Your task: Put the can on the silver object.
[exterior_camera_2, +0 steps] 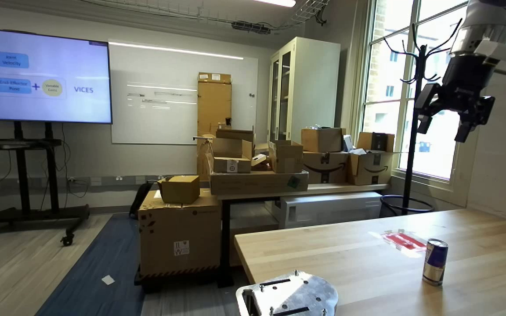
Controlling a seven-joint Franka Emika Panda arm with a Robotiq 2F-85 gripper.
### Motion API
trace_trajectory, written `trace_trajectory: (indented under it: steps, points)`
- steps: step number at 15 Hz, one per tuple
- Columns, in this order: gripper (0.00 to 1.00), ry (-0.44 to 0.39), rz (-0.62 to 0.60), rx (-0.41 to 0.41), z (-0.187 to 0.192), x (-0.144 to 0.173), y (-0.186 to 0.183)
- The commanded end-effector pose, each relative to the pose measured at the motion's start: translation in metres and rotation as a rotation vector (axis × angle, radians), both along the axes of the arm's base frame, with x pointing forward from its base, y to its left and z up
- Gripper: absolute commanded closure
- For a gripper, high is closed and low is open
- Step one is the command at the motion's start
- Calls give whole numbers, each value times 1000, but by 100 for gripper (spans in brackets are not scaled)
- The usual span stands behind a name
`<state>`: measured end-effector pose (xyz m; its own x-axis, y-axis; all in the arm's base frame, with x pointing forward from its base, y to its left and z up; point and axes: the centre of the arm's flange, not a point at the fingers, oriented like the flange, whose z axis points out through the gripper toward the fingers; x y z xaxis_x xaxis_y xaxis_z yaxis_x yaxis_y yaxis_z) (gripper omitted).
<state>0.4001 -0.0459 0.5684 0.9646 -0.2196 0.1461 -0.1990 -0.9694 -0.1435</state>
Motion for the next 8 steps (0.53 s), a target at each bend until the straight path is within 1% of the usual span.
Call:
trace_trajectory:
  steps: [1,5,7,8]
  points:
    - [0,-2,-104,-33,12,32,-16]
    - [0,8,-233,-40,17,64,-48]
    - [0,18,-306,-72,7,84,-70]
    - [0,23,-344,-101,-1,93,-83]
